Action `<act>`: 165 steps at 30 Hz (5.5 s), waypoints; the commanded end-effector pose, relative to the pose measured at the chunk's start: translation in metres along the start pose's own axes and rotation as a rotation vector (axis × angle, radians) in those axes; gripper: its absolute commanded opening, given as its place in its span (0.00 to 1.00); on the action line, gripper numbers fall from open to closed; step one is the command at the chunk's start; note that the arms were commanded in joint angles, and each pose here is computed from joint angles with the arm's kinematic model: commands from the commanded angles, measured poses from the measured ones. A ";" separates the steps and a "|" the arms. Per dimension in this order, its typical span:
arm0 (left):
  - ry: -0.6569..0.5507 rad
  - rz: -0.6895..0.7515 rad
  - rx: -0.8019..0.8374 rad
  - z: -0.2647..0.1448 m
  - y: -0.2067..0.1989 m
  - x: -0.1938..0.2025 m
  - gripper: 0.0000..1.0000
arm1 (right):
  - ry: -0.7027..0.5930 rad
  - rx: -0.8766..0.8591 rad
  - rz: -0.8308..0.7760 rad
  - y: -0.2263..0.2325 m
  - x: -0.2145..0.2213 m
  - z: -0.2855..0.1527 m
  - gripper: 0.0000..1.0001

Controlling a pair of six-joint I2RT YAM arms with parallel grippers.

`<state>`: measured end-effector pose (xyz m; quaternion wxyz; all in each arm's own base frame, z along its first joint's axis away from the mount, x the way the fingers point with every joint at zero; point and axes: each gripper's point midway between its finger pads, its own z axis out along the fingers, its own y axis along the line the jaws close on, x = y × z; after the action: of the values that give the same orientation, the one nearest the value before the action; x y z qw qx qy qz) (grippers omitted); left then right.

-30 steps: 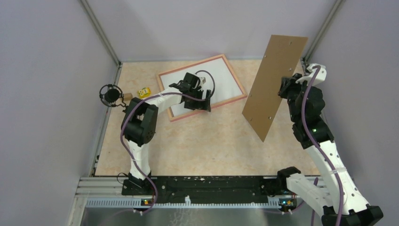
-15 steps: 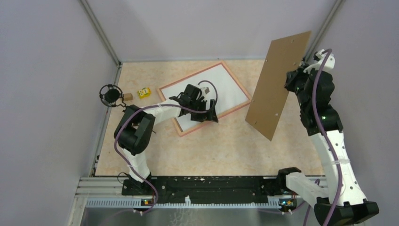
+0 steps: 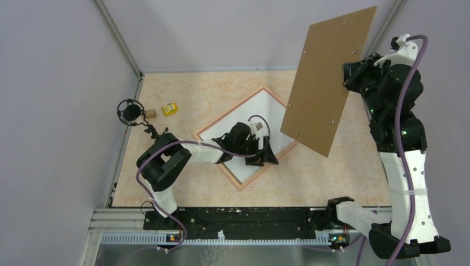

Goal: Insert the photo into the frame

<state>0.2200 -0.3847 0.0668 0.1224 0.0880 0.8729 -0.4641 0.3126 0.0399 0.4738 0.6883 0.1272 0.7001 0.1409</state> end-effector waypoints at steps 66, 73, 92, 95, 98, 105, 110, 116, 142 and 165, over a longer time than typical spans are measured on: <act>-0.938 0.696 -0.412 -0.318 -0.087 -0.109 0.99 | -0.053 0.225 1.029 0.036 0.293 0.018 0.00; -0.931 0.698 -0.398 -0.317 -0.089 -0.108 0.99 | -0.021 0.217 1.032 0.035 0.301 0.012 0.00; -0.912 0.695 -0.393 -0.311 -0.087 -0.108 0.99 | 0.025 0.210 1.053 0.038 0.327 0.015 0.00; -0.915 0.692 -0.394 -0.312 -0.087 -0.107 0.99 | 0.034 0.219 1.042 0.038 0.332 0.016 0.00; -0.913 0.693 -0.392 -0.311 -0.087 -0.107 0.99 | 0.041 0.231 1.040 0.037 0.337 0.016 0.00; -0.915 0.692 -0.387 -0.312 -0.088 -0.106 0.99 | 0.081 0.255 0.952 0.037 0.349 0.017 0.36; -0.917 0.694 -0.385 -0.312 -0.089 -0.106 0.99 | 0.147 0.277 0.866 0.039 0.364 0.018 0.65; -0.917 0.693 -0.383 -0.312 -0.088 -0.106 0.99 | 0.263 0.342 0.701 0.043 0.384 0.017 0.95; -0.897 0.688 -0.396 -0.306 -0.083 -0.107 0.99 | 0.675 0.150 0.321 0.043 0.421 0.016 0.99; -0.865 0.683 -0.400 -0.297 -0.079 -0.108 0.99 | 0.894 0.160 0.206 0.036 0.427 -0.026 0.99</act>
<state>0.2578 -0.1825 0.3147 0.6159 0.1488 0.7443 -0.2109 0.2794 0.2304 0.0679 0.2680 0.1979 0.9279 0.1671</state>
